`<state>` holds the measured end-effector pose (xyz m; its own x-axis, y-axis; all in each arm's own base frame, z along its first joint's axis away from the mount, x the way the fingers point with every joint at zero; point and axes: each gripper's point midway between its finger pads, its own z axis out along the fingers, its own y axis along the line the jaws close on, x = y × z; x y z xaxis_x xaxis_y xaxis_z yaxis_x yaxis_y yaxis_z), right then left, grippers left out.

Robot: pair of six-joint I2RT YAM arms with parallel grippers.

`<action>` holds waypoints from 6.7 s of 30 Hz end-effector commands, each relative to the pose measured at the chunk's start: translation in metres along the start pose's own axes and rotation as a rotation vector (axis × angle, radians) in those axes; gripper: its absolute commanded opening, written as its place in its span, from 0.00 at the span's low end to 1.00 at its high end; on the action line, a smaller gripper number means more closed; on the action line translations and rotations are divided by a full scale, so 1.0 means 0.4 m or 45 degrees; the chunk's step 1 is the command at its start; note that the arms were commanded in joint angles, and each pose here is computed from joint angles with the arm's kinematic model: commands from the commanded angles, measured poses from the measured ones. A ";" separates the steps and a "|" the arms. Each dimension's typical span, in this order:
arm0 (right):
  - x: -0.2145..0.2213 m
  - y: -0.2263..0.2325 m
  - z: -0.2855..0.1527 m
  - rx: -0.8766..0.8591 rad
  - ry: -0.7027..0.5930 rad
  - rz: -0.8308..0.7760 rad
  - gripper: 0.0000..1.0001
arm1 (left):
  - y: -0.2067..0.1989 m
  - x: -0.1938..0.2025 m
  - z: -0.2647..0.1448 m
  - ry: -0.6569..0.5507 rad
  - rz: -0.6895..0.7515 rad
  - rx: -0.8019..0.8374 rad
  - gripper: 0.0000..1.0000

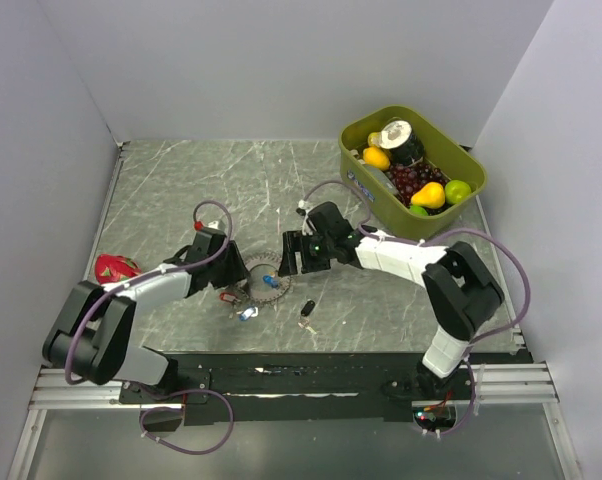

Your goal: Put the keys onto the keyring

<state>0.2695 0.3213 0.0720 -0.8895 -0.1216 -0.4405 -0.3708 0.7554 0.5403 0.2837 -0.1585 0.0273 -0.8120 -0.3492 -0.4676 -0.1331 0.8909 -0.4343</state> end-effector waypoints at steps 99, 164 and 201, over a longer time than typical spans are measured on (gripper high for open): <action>-0.027 0.394 -0.459 -0.736 -0.398 -0.937 0.00 | -0.461 -0.042 -0.684 -0.332 0.893 1.477 0.62; -0.045 0.477 -0.668 -0.924 -0.703 -0.846 0.55 | -0.547 0.042 -0.730 -0.520 1.143 1.693 0.01; -0.066 0.395 -0.671 -0.840 -0.773 -0.760 1.00 | -0.424 0.102 -0.850 -1.416 1.980 1.651 0.01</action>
<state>0.1634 0.2712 0.3474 -0.3477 0.0999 -0.9323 -0.9140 0.1859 0.3607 0.0877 -0.2275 0.3239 0.5907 -0.1621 -0.7904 0.8069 0.1099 0.5804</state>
